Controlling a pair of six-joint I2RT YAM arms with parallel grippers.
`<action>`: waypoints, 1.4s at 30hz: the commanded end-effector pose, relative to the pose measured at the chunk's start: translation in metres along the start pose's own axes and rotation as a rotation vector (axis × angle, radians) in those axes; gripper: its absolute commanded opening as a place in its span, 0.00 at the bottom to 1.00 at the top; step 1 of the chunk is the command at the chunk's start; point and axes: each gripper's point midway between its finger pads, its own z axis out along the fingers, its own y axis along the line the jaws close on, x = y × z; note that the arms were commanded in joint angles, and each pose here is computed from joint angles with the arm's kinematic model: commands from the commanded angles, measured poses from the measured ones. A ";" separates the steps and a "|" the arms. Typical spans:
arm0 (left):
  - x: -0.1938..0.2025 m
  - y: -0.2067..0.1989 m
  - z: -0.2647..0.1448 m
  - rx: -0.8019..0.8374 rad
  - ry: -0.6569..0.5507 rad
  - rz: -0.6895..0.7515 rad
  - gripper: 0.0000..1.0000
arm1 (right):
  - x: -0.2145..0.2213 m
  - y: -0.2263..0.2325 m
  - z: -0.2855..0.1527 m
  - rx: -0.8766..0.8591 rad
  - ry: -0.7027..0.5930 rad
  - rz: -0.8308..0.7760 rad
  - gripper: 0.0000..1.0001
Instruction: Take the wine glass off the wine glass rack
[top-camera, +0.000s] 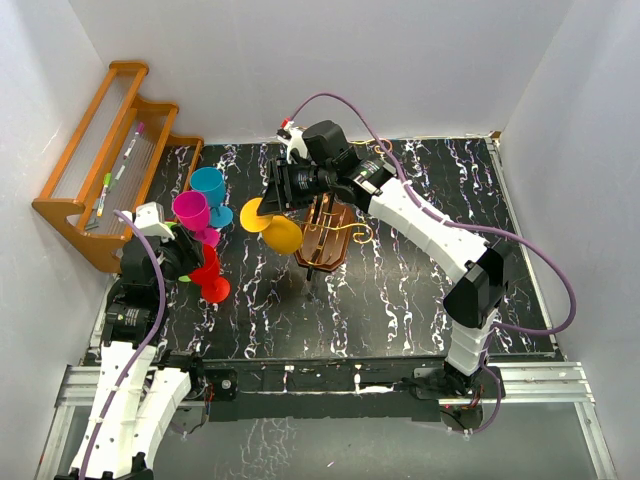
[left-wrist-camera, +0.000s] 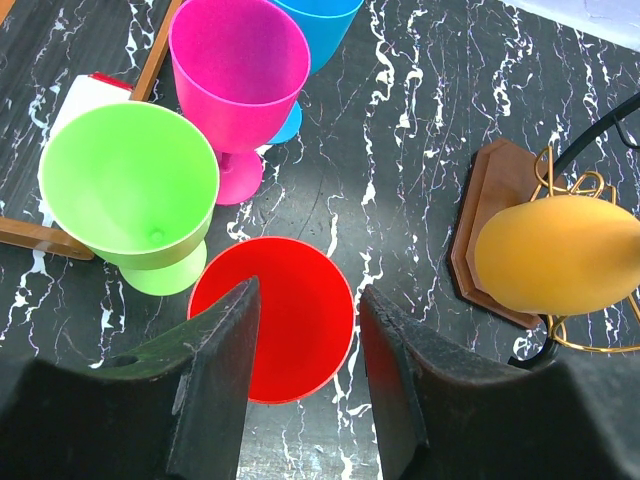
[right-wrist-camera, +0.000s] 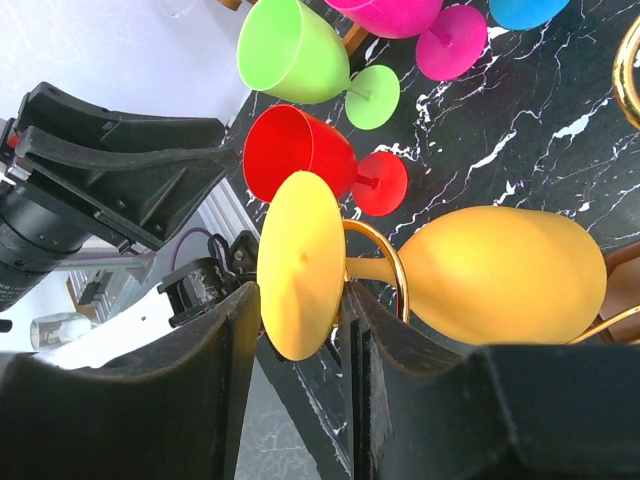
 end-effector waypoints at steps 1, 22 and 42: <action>-0.002 -0.001 0.000 0.007 -0.009 0.007 0.43 | -0.017 0.022 -0.003 -0.071 -0.057 -0.041 0.39; 0.001 0.000 0.002 0.002 0.002 0.005 0.43 | -0.043 0.030 -0.011 -0.113 -0.186 -0.035 0.08; 0.005 0.002 0.005 -0.014 0.022 0.001 0.43 | -0.060 0.037 -0.072 -0.206 -0.350 -0.010 0.08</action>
